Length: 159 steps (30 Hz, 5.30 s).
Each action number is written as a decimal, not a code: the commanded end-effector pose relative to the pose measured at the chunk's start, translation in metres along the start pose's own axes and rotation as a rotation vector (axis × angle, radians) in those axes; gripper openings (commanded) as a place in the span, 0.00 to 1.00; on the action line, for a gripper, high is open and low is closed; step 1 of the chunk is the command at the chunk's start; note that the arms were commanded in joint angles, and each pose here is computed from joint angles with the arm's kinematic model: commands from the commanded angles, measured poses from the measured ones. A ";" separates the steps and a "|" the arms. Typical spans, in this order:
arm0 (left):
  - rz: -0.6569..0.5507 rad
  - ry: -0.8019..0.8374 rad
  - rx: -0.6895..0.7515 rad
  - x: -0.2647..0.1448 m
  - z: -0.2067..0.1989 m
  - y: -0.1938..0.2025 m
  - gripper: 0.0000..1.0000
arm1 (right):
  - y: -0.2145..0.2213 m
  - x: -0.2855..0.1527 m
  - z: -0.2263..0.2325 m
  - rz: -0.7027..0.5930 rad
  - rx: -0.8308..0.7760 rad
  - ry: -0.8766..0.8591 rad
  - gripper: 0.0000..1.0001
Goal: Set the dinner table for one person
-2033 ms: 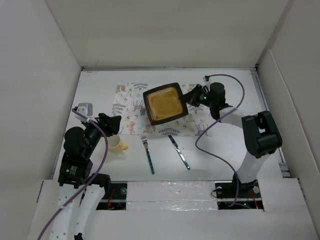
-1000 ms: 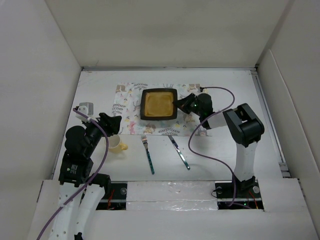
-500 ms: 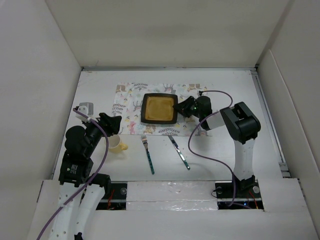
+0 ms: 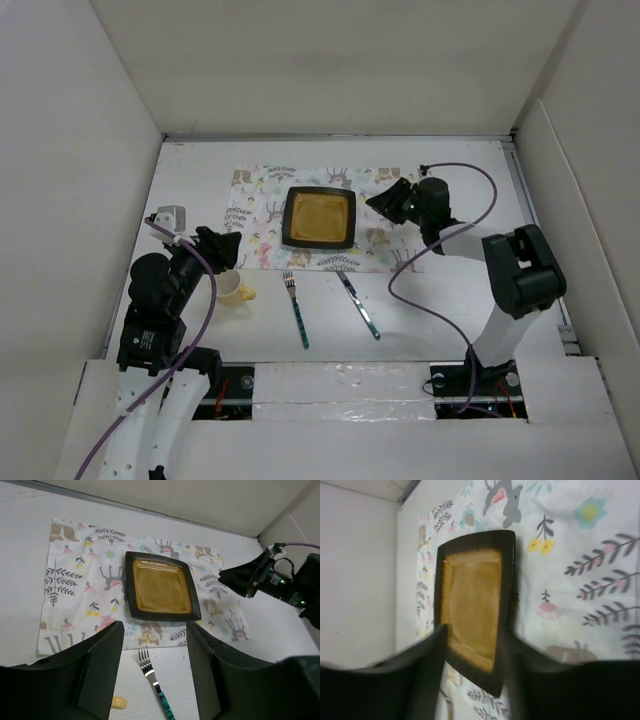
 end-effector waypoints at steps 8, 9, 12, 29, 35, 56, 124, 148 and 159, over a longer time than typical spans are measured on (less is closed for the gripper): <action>-0.026 0.019 0.004 0.001 -0.004 -0.006 0.00 | 0.087 -0.107 -0.026 0.195 -0.574 0.265 0.00; -0.029 0.020 0.005 0.001 -0.004 -0.007 0.00 | 0.103 -0.119 -0.038 0.245 -0.591 0.315 0.00; -0.036 0.012 0.005 0.001 -0.003 -0.009 0.00 | 0.144 -0.141 -0.052 0.325 -0.645 0.365 0.36; -0.061 -0.008 0.001 -0.005 -0.001 -0.014 0.30 | 0.239 -0.139 0.046 0.302 -0.935 0.221 0.40; -0.130 -0.127 -0.032 -0.015 0.014 -0.031 0.33 | 0.290 -0.096 0.142 0.319 -0.995 -0.155 0.00; -0.434 -0.347 -0.096 -0.065 0.043 -0.087 0.54 | 0.375 -0.005 0.167 0.372 -1.101 -0.387 0.38; -0.309 -0.119 -0.009 -0.034 0.011 -0.060 0.66 | -0.143 -0.041 0.040 -0.579 -0.587 0.477 0.61; -0.317 -0.110 -0.005 -0.036 0.009 -0.062 0.41 | 0.217 -0.168 -0.045 0.365 -0.761 0.350 0.61; -0.316 -0.112 -0.007 -0.036 0.009 -0.062 0.48 | 0.238 -0.171 -0.085 0.348 -0.859 0.653 0.21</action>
Point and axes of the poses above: each gripper's point midway between its finger pads, its own x axis out along the fingers, its own z axis along the line the jaws close on, y = z × x, the point moved 1 cm from there along -x, back along the fingers, and after that the axes turned 8 degrees about x, right-handed, at the moved point
